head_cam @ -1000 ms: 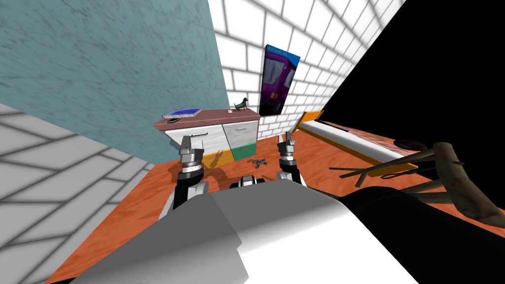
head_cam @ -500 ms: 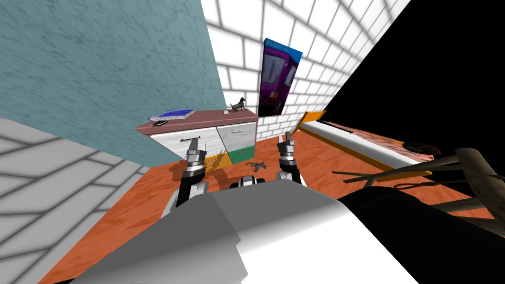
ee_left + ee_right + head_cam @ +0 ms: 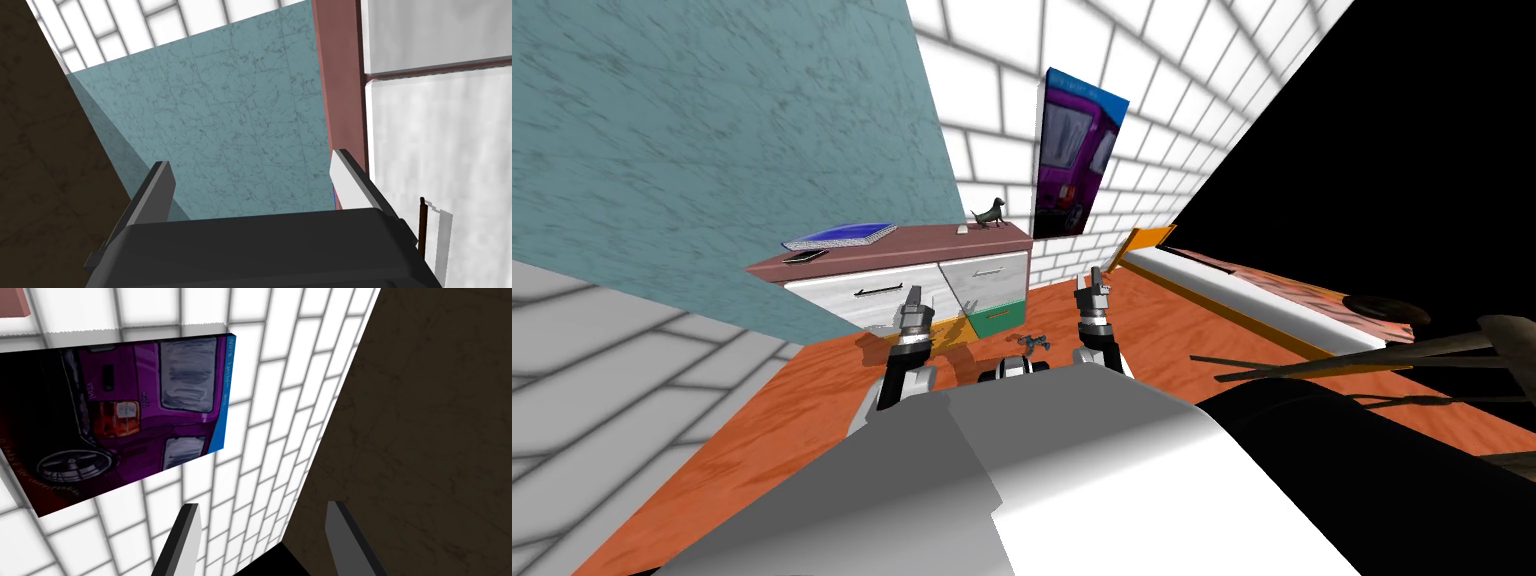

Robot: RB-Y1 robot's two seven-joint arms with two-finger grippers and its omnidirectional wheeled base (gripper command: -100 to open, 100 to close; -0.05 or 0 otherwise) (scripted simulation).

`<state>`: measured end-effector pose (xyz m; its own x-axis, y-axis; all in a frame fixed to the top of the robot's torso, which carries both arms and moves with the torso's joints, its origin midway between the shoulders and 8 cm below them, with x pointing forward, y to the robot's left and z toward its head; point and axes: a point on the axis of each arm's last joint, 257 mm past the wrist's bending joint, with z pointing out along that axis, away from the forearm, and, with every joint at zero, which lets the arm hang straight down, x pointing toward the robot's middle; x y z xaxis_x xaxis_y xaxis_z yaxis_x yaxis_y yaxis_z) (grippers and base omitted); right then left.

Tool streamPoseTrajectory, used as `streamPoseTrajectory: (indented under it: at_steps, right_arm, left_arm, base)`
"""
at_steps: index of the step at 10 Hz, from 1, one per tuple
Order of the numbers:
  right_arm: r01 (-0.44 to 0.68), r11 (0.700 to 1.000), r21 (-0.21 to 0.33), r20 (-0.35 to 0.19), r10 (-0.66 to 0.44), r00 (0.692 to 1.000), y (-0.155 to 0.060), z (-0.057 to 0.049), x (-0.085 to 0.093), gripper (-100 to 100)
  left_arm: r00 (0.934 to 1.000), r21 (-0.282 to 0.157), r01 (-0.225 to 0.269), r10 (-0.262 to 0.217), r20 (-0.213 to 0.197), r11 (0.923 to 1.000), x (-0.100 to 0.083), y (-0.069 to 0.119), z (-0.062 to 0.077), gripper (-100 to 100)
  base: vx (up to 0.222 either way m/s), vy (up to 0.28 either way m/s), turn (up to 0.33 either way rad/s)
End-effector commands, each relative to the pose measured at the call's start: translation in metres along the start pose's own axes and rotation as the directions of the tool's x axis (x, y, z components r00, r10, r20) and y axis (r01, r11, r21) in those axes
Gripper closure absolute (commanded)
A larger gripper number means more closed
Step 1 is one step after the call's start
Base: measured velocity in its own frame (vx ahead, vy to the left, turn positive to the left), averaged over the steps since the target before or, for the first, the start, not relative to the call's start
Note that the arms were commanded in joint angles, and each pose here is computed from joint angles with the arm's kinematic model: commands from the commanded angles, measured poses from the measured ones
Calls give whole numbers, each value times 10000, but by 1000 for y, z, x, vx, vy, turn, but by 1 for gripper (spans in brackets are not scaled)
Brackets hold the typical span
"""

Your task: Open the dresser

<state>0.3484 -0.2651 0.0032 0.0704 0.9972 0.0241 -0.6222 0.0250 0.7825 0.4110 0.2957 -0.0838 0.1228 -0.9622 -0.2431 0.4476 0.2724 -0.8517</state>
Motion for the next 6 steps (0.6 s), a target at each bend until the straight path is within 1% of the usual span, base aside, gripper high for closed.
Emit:
streamPoseTrajectory:
  at_steps: [1,4,5,6]
  right_arm:
    - [0,10000,0,0,0,10000,0,0,0,0]
    - [0,10000,0,0,0,10000,0,0,0,0]
    - [0,10000,0,0,0,10000,0,0,0,0]
    - [0,10000,0,0,0,10000,0,0,0,0]
  left_arm:
    - [10000,-491,-94,94,-9,9987,-1,23,-2,-100]
    - [9998,-914,-181,180,-21,9956,-2,42,-3,-100]
    - [9997,-1232,-225,225,-14,9921,-3,57,-5,-100]
    - [9997,-1399,-237,239,-2,9899,-3,64,-6,-100]
  base:
    - [126,-81,8]
    - [103,-70,7]
    - [136,-100,12]
    - [151,-101,21]
